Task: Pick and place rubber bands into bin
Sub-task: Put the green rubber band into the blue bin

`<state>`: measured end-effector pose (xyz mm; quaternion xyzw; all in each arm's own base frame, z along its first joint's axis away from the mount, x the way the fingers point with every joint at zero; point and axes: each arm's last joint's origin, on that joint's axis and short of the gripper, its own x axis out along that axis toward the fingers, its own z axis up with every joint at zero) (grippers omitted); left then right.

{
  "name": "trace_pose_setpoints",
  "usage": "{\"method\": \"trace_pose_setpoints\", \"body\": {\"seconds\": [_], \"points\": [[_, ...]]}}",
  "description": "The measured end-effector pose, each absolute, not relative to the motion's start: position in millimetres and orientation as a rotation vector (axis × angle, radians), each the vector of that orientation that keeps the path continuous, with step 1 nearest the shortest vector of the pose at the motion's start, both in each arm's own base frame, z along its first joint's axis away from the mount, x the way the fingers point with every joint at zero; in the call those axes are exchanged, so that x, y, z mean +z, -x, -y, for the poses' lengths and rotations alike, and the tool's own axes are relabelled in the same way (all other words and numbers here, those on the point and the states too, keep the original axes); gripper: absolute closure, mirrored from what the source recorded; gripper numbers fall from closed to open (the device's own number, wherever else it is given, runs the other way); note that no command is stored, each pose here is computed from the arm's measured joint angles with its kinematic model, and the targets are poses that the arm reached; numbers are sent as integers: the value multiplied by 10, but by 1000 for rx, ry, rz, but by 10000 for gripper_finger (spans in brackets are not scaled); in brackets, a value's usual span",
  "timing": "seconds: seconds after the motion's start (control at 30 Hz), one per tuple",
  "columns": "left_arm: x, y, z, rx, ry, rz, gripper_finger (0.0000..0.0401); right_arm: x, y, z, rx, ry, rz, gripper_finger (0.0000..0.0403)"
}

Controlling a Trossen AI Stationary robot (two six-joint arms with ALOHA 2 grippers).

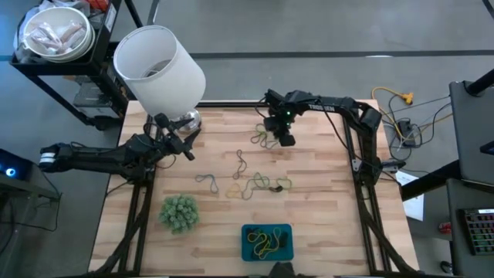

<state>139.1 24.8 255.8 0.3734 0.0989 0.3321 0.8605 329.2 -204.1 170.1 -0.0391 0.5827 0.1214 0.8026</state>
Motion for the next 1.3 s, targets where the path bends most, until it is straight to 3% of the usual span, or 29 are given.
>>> {"method": "trace_pose_setpoints", "body": {"seconds": [0.33, 0.7, 0.83, 0.97, 1.13, 1.3], "points": [[2555, -1398, -249, 697, -760, -200, 202, 1751, -3346, 2081, 288, 191, -1200, 335], [2557, -1398, -249, 698, -752, -196, 202, 1865, -3146, 2086, 272, 104, -1316, 335], [2557, -1398, -248, 697, -753, -196, 202, 2048, -3090, 2046, 286, 53, -1225, 335], [2557, -1398, -248, 696, -753, -196, 202, 2237, -3034, 2082, 159, 25, -1191, 335], [2556, -1398, -248, 695, -753, -197, 202, 2301, -2884, 2232, 90, 9, -1190, 335], [2556, -1398, -247, 694, -752, -197, 202, 2276, -2876, 2448, 65, -36, -1043, 335]]}}
